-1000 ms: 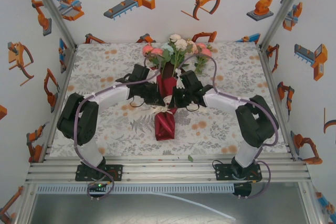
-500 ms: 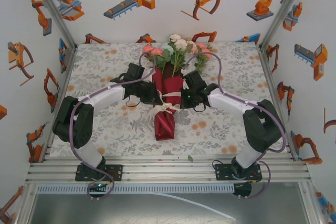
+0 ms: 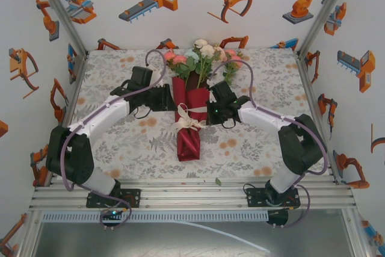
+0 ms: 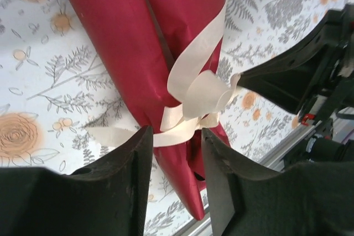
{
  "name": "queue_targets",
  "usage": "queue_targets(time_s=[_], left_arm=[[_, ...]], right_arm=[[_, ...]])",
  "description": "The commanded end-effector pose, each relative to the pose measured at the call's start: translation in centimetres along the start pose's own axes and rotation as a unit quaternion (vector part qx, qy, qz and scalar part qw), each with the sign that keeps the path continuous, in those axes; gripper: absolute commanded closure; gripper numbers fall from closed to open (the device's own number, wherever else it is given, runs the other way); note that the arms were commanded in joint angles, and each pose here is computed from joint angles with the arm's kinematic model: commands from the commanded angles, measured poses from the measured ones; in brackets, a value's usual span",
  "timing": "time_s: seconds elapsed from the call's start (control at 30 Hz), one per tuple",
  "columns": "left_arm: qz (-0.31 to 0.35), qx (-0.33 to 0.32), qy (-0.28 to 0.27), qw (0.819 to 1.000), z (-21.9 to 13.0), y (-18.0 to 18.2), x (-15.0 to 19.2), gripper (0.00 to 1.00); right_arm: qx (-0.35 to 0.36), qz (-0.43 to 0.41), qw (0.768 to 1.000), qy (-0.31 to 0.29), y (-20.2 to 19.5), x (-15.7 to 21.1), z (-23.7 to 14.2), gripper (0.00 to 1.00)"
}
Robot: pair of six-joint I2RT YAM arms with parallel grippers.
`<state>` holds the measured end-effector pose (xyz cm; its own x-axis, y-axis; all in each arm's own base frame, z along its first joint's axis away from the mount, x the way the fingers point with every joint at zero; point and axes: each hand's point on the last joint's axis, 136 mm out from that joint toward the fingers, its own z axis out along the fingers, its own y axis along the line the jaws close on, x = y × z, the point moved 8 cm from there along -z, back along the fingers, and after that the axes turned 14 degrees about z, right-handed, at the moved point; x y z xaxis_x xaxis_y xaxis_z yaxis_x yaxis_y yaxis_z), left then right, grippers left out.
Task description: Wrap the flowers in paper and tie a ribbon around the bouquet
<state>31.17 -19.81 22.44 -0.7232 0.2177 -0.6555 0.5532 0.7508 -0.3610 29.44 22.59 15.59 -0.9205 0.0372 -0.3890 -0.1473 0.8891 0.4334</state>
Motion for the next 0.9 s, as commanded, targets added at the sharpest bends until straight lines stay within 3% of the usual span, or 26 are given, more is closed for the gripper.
queue_targets(time_s=[0.0, 0.17, 0.23, 0.33, 0.47, 0.57, 0.73, 0.87], left_arm=[[0.004, 0.015, -0.051, 0.999, 0.0, -0.3, -1.7, 0.5], [0.024, 0.09, -0.057, 0.994, 2.2, -0.6, -2.1, 0.29], [0.014, 0.11, -0.043, 0.993, 3.2, -0.2, -2.0, 0.28], [0.006, 0.122, -0.018, 0.992, 3.9, 0.0, -1.4, 0.37], [-0.002, 0.114, -0.003, 0.993, 3.4, 0.2, -0.6, 0.78], [-0.018, 0.072, 0.0, 0.997, 2.2, 1.3, -0.2, 0.97], [-0.06, 0.032, -0.022, 0.997, -0.2, 3.2, 1.0, 1.0], [-0.086, -0.01, -0.005, 0.996, -1.0, 4.6, 2.5, 1.0]], right_arm=[[-0.017, -0.011, 1.0, -0.017, 0.9, -1.1, -1.2, 1.0], [-0.024, -0.01, 1.0, -0.016, 1.1, -1.1, -1.2, 1.0], [-0.027, -0.009, 1.0, -0.013, 1.2, -1.1, -1.1, 1.0], [-0.025, -0.007, 1.0, -0.015, 1.3, -1.2, -1.1, 1.0], [0.016, 0.016, 0.999, -0.036, 0.6, -1.7, -1.1, 1.0], [0.073, 0.036, 0.995, -0.054, -0.7, -1.6, -1.5, 1.0], [0.155, 0.048, 0.984, -0.067, -2.9, -0.7, -2.2, 1.0], [0.176, 0.06, 0.981, -0.057, -3.9, 0.0, -2.0, 1.0]])
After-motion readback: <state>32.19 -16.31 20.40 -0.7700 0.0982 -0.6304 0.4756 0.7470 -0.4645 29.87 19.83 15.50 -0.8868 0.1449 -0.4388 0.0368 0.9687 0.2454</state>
